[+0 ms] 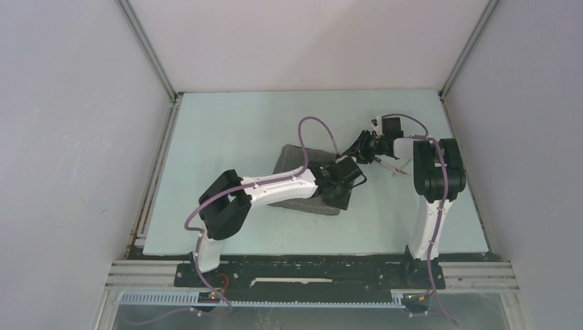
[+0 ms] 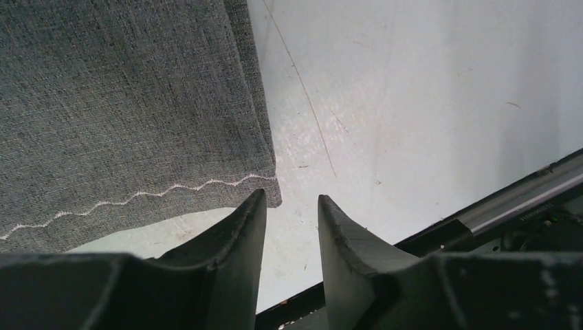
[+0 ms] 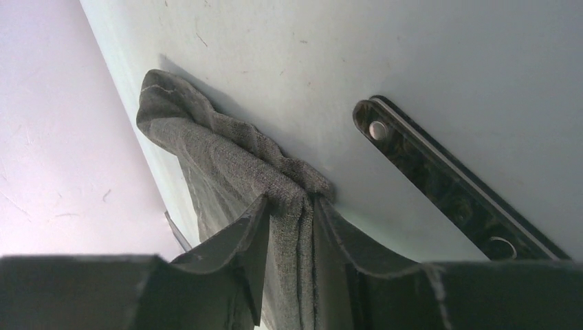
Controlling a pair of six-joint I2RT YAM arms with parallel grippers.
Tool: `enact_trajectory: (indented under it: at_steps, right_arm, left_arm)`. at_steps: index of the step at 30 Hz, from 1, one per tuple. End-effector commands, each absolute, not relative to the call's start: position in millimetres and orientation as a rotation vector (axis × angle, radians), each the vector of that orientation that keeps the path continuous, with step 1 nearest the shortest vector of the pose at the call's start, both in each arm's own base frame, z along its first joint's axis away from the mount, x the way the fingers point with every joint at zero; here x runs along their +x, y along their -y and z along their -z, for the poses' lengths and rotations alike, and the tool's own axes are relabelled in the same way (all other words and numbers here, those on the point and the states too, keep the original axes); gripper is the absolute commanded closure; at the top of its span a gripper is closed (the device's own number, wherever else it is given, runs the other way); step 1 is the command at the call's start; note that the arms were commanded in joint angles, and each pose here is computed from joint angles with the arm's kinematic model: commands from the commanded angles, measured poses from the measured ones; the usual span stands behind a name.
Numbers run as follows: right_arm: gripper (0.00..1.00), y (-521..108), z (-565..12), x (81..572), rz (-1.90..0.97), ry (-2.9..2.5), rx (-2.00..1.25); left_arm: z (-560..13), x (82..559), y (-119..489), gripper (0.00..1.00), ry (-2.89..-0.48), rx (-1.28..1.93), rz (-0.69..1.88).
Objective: Fold the napkin into a case and place the utensils inside
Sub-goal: Smooth out the lower triangle-folded napkin at the center of the board.
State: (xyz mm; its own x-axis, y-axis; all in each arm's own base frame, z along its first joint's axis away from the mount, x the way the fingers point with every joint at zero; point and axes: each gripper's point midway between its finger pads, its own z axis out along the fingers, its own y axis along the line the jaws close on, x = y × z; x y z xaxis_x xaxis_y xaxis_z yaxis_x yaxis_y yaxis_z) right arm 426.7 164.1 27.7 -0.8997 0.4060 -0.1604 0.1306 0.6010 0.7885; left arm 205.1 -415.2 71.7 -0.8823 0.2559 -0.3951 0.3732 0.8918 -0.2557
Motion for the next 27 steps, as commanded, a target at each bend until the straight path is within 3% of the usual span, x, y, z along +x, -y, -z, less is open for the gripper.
enact_trajectory:
  at_steps: [1, 4, 8, 13, 17, 27]
  right_arm:
    - [0.63, -174, -38, 437, -1.193, -2.488, 0.363]
    - [0.63, -176, -43, 437, -1.171, -2.485, 0.340]
    - [0.81, -174, -54, 438, -1.171, -2.476, 0.334]
    - [0.84, -168, -73, 437, -1.130, -2.456, 0.317]
    - [0.94, -162, -75, 433, -1.117, -2.471, 0.343]
    - [0.98, -148, -48, 435, -1.028, -2.522, 0.406]
  left_arm:
    - [-62, 209, 411, 0.61, -2.716, 0.455, 0.424]
    - [-48, 201, 406, 0.63, -2.750, 0.448, 0.437]
    - [-36, 199, 403, 0.67, -2.769, 0.448, 0.421]
    - [-26, 199, 405, 0.71, -2.791, 0.440, 0.441]
    - [-25, 200, 405, 0.72, -2.795, 0.444, 0.446]
    - [-25, 200, 404, 0.73, -2.787, 0.431, 0.465]
